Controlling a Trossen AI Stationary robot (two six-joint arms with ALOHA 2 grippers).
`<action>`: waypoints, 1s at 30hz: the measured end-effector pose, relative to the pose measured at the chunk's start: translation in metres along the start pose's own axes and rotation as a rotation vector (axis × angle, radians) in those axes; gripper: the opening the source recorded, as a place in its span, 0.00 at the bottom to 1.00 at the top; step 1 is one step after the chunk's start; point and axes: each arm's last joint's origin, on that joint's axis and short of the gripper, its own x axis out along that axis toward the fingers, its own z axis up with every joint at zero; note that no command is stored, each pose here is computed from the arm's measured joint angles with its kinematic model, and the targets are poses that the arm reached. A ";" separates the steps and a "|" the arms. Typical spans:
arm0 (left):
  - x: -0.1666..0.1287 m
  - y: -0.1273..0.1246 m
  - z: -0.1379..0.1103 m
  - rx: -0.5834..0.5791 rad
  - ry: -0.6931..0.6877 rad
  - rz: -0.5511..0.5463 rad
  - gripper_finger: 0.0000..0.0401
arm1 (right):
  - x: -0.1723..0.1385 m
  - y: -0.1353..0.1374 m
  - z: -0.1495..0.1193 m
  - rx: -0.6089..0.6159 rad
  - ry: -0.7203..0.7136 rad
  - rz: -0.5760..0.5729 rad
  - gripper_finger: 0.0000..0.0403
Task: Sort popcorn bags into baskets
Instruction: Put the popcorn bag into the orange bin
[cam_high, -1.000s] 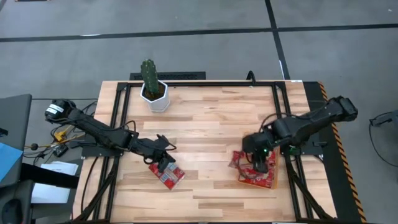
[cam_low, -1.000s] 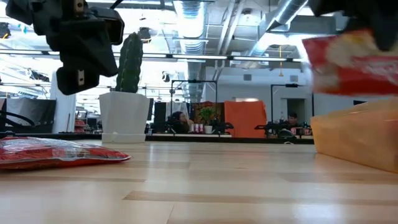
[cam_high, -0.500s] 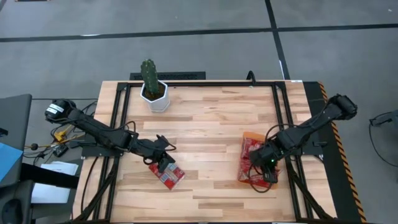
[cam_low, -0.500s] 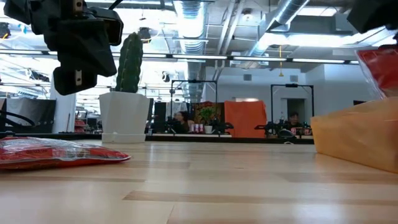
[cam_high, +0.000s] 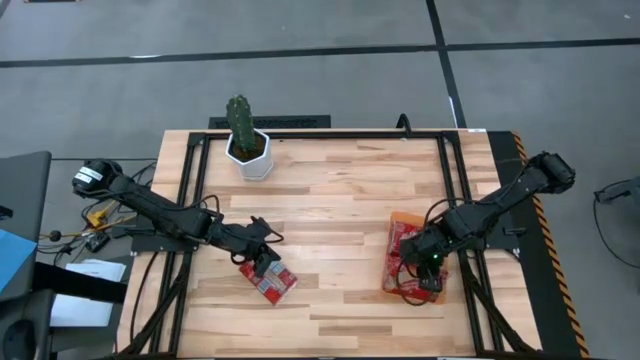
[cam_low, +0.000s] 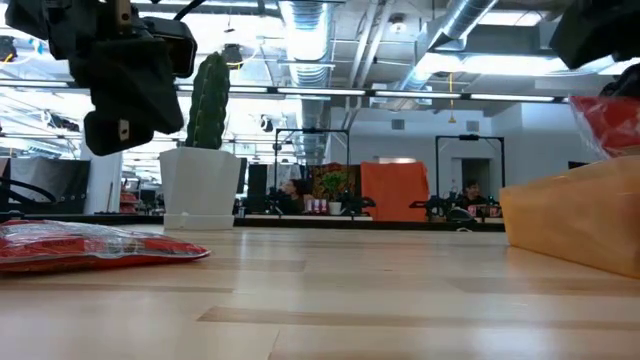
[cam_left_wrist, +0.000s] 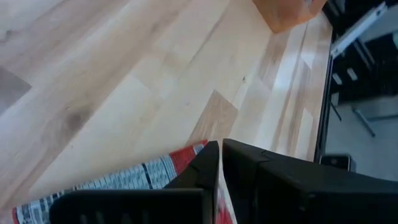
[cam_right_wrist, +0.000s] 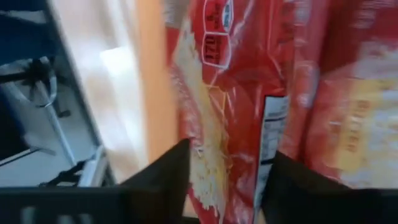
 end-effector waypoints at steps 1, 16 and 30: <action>0.000 0.000 -0.001 0.005 0.015 -0.006 0.03 | 0.000 -0.002 0.000 0.009 -0.001 -0.018 0.46; -0.006 -0.007 -0.031 0.073 0.192 -0.008 0.00 | -0.020 -0.013 0.026 0.071 -0.215 -0.100 0.53; -0.018 0.002 -0.103 0.048 0.025 0.302 0.00 | -0.033 0.010 0.069 0.078 -0.680 0.021 0.49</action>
